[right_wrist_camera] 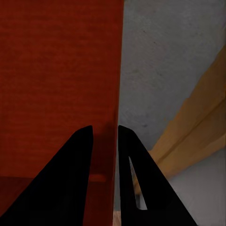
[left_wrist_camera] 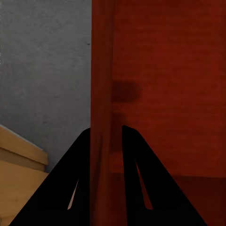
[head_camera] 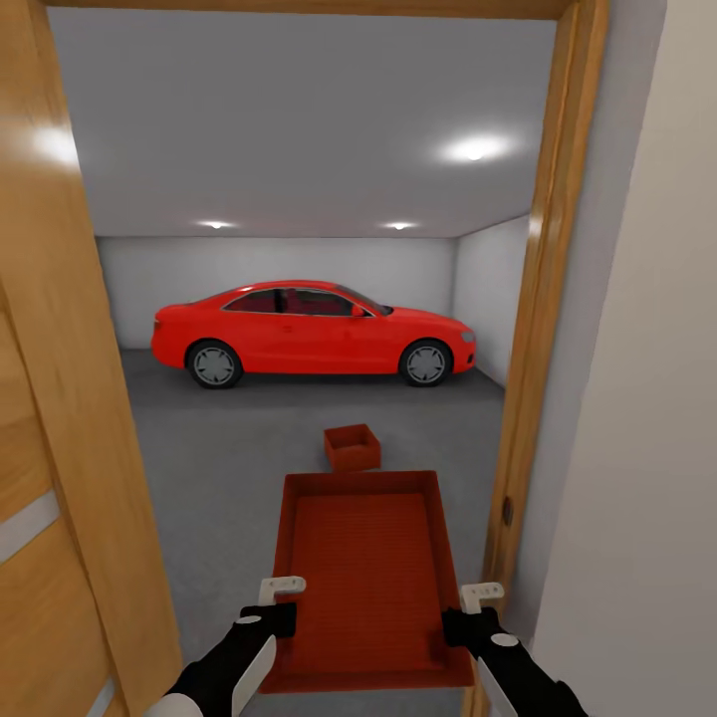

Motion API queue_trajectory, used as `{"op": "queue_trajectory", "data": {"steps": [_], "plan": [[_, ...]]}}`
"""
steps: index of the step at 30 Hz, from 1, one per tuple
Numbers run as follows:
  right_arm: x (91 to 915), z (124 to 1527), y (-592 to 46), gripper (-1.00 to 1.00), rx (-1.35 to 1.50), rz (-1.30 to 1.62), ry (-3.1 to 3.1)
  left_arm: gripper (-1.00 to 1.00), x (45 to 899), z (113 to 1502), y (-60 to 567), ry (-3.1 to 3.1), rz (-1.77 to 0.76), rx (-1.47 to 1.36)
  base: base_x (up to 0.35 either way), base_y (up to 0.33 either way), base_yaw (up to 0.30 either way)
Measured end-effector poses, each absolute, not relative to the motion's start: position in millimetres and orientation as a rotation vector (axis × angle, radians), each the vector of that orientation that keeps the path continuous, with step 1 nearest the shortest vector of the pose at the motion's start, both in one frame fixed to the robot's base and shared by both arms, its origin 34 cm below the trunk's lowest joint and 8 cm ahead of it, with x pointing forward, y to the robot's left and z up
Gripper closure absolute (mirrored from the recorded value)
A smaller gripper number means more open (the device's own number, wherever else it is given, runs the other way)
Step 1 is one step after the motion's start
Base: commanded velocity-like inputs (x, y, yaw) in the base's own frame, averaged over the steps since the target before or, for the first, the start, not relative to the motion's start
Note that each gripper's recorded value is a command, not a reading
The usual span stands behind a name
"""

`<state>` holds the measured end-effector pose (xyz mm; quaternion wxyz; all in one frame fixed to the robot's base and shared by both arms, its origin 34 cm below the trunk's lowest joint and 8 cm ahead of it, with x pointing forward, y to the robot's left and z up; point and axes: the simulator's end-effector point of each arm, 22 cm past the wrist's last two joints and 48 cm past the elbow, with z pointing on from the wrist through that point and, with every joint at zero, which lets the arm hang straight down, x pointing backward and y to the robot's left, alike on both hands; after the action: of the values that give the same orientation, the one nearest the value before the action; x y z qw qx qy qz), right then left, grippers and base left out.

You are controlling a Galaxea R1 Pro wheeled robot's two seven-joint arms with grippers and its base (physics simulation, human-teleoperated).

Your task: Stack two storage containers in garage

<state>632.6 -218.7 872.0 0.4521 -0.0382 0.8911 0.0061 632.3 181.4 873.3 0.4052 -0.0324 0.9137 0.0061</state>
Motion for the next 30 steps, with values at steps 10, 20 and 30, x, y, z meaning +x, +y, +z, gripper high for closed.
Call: {"op": "queue_trajectory", "data": {"steps": [10, 20, 30], "plan": [[632.5, 871.8, -219.2, 1.00, -0.094, 0.015, 2.202, 1.00, 632.1, 873.2, 181.0, 2.306, 0.016, -0.083, 0.000, 0.010, 0.000], [632.0, 871.9, -219.3, 1.00, -0.094, 0.015, 2.202, 1.00, 631.4, 873.3, 180.9, 2.306, 0.015, -0.086, 0.202, 0.000, 0.000], [631.5, 871.3, -218.7, 1.00, -0.094, 0.015, 2.204, 1.00, 631.1, 872.8, 181.4, 2.308, 0.015, -0.086, 0.317, 0.000, 0.000]]}}
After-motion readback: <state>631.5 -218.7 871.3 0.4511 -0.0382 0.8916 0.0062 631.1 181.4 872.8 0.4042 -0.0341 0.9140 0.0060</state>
